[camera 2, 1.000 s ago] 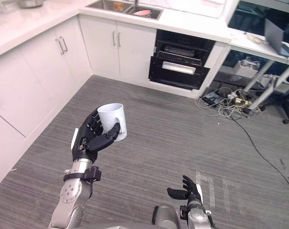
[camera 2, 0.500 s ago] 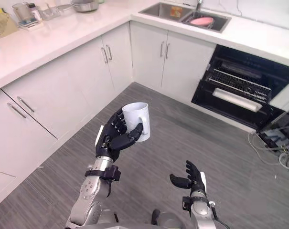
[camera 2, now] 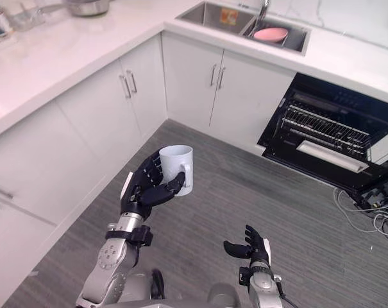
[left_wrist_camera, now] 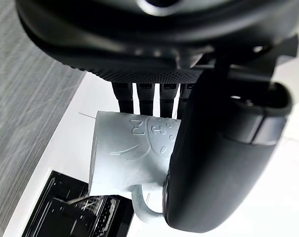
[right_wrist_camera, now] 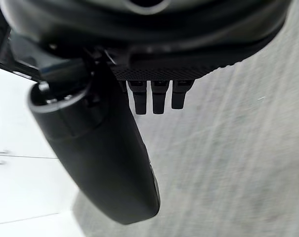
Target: Walk over to the sink, pick up the cup, carry it to the dishwasher, place the cup inside the dishwasher, then close the dishwasher door
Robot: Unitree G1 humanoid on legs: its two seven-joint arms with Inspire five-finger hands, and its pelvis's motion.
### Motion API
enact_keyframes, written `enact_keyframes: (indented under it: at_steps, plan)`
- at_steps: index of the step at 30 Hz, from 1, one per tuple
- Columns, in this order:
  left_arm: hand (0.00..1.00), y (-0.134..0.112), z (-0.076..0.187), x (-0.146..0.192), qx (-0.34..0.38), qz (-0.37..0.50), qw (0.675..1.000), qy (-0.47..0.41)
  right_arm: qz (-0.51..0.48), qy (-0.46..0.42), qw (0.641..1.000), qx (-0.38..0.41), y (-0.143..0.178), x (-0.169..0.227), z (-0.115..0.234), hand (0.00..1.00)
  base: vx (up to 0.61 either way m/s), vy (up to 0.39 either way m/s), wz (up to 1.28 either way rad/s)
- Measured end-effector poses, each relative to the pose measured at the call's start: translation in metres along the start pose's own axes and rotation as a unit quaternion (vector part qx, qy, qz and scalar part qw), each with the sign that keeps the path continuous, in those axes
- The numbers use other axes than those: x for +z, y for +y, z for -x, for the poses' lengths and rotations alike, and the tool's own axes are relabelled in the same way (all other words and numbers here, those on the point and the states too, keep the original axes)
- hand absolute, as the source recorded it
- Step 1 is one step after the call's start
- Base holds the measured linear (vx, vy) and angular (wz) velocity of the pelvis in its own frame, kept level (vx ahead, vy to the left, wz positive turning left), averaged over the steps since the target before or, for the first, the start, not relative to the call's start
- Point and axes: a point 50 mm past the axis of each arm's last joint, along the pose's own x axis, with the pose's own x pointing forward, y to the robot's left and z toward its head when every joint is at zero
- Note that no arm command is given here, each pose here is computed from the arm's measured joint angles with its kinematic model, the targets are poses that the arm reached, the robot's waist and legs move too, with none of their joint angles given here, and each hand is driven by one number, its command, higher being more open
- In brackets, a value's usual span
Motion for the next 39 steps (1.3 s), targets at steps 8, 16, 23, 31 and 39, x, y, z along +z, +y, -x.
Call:
enact_keyframes:
  at_steps: [8, 16, 23, 31, 39]
  plan:
    - [0.3, -0.007, -0.006, 0.005, -0.015, 0.001, 1.0, -0.016, 0.014, -0.116, 0.993, 0.032, 0.015, 0.06, -0.004, 0.9, 0.55, 0.019, -0.42]
    - [0.3, -0.028, -0.011, -0.009, -0.024, 0.036, 0.999, 0.01, -0.001, -0.248, 0.969, 0.001, -0.004, 0.105, 0.027, 0.9, 0.53, -0.077, -0.43]
    - [0.3, -0.025, -0.004, -0.015, -0.008, 0.042, 0.999, 0.021, -0.024, -0.317, 0.948, 0.033, 0.012, 0.136, 0.034, 0.9, 0.36, 0.16, -1.06]
    - [0.3, 0.018, -0.004, -0.004, 0.099, 0.013, 0.995, -0.004, -0.069, -0.311, 0.943, 0.096, 0.035, 0.14, 0.035, 0.9, 0.4, 0.361, -0.99]
    - [0.3, 0.023, -0.001, 0.005, 0.108, -0.002, 0.994, -0.032, -0.074, -0.344, 0.924, 0.153, 0.059, 0.163, 0.039, 0.9, 0.24, 0.128, -0.63]
